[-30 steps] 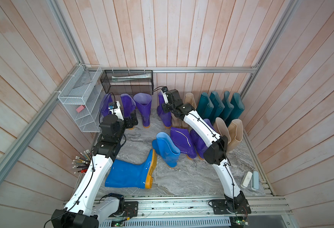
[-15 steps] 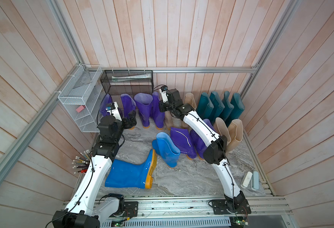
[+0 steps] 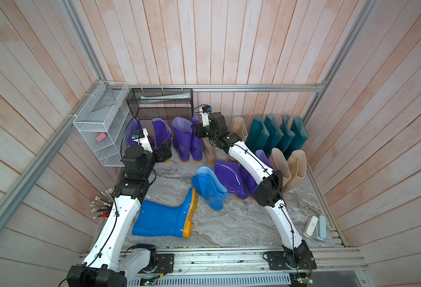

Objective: Match and arrange rain boots in pairs
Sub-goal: Pair a pair of rain boots at the center of the board, then adjust a pair of rain boots at the center of the board, then pick up the rain boot at the center of the board.

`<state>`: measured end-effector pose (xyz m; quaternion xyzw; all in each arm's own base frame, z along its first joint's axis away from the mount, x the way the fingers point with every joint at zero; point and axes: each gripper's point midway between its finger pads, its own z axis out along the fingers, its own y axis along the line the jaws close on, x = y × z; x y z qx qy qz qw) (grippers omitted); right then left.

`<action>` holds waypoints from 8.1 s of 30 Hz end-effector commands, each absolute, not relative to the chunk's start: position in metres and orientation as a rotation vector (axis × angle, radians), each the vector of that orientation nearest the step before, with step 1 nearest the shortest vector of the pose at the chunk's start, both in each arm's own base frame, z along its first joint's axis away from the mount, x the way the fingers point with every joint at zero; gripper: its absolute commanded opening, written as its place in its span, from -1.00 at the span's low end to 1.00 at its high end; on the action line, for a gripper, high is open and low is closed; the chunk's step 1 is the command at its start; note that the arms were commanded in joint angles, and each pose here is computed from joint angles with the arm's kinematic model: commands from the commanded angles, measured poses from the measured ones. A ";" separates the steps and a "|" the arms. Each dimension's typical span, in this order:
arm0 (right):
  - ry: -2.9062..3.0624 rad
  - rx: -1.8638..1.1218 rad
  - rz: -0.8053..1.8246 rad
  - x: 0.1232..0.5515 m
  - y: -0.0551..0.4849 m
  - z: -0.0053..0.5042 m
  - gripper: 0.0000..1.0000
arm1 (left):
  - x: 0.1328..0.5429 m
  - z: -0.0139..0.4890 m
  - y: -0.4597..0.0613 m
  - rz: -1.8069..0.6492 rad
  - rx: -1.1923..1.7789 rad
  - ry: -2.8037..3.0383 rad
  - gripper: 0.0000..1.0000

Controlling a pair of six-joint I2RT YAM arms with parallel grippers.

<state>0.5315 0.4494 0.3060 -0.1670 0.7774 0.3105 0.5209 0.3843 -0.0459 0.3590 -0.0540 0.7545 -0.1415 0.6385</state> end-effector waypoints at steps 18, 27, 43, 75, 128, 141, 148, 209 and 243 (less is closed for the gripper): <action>1.856 -0.430 0.326 0.518 0.357 0.365 0.47 | 0.384 0.358 -0.055 -0.392 -0.098 1.702 1.00; 2.000 -0.452 0.462 0.543 0.358 0.305 0.42 | 0.388 0.349 -0.055 -0.390 -0.097 1.723 1.00; 1.942 -0.150 0.429 0.583 0.303 0.327 -1.00 | 0.393 0.341 -0.054 -0.375 -0.101 1.743 1.00; 1.937 -0.268 0.259 0.572 0.282 0.344 0.26 | 0.388 0.319 -0.046 -0.417 -0.260 1.792 1.00; 2.265 -0.209 0.690 0.203 0.489 0.152 0.35 | 0.242 0.290 0.038 -0.097 -0.637 1.747 1.00; 2.442 -0.010 0.697 0.240 0.477 0.092 0.50 | 0.248 0.288 0.033 -0.124 -0.608 1.729 1.00; 2.347 -0.066 0.676 0.234 0.463 0.126 0.41 | 0.253 0.288 0.030 -0.138 -0.592 1.718 1.00; 2.325 0.021 0.793 0.259 0.461 0.110 -0.83 | 0.262 0.311 0.016 -0.203 -0.501 1.696 1.00; 1.834 -0.405 1.100 0.207 0.466 0.357 -0.90 | 0.243 0.457 -0.023 -0.366 -0.220 1.584 1.00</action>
